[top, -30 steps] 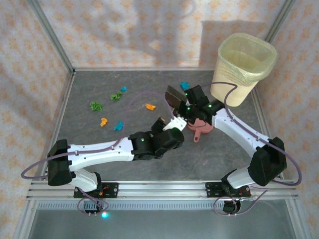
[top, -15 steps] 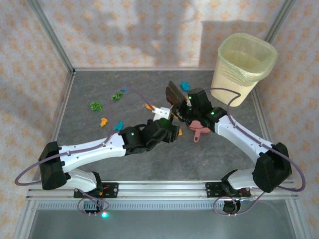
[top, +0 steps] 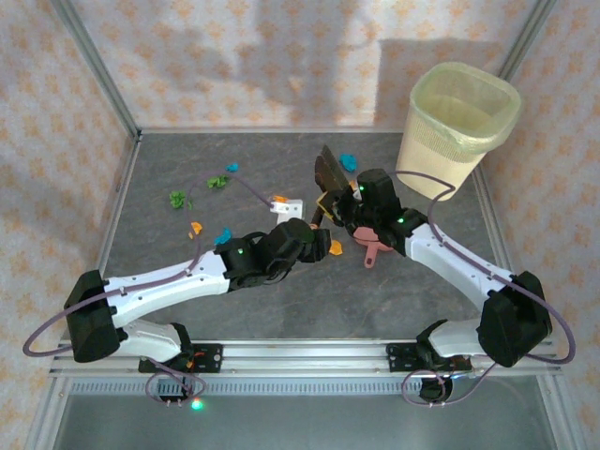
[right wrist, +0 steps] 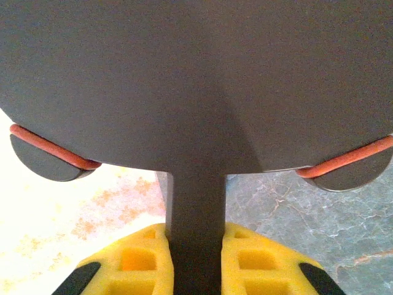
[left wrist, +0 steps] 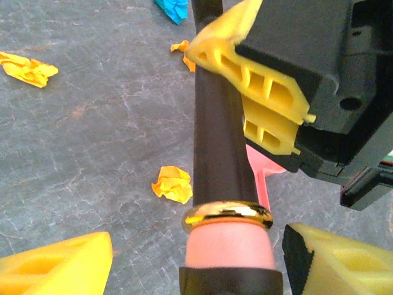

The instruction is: Sweep away the paper scraps from the table

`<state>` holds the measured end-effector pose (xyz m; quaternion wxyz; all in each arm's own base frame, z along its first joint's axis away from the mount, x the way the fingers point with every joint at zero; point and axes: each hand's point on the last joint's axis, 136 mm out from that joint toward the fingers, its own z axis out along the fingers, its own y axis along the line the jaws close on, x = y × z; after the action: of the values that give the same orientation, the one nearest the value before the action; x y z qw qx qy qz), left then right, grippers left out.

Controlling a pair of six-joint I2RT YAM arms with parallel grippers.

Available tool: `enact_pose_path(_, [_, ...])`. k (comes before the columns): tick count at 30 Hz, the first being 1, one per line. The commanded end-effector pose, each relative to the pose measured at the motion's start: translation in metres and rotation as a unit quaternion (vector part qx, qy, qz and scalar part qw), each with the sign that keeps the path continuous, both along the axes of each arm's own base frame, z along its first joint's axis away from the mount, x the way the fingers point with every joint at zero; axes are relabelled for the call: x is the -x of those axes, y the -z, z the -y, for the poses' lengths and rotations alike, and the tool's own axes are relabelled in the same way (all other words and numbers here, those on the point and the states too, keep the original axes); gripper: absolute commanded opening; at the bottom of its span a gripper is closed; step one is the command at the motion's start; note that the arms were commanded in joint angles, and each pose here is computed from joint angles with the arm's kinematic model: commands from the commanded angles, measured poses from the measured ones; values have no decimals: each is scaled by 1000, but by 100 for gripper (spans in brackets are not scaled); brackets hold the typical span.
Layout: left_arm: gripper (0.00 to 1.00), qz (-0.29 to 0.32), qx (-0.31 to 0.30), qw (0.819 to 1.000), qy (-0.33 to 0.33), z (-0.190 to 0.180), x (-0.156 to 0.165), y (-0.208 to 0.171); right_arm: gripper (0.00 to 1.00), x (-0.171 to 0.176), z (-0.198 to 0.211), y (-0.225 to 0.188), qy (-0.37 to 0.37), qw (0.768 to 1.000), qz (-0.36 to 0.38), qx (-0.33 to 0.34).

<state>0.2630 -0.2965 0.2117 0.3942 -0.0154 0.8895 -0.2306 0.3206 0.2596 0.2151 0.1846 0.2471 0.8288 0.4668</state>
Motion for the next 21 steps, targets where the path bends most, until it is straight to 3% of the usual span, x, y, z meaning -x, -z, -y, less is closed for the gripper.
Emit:
enact_pose_path(1, [74,0,36,999,-2,4,0,-5,0,-6,4,-26,18,999,39,-30])
enact_pose_path(6, [68,2,21,1000,-1,4,-4,-3,0,-5,9,-18,20,999,29,-1])
enact_pose_path(9, [61,-4,27,1000,-3,4,-9,0,0,-4,10,-17,23,999,28,-5])
enact_pose_path(16, [54,-22,43,999,2,14,-16,3,0,-3,6,-19,18,999,28,-18])
enact_pose_path(21, [36,-19,47,999,-4,15,-19,-1,0,-4,7,-16,19,999,28,-14])
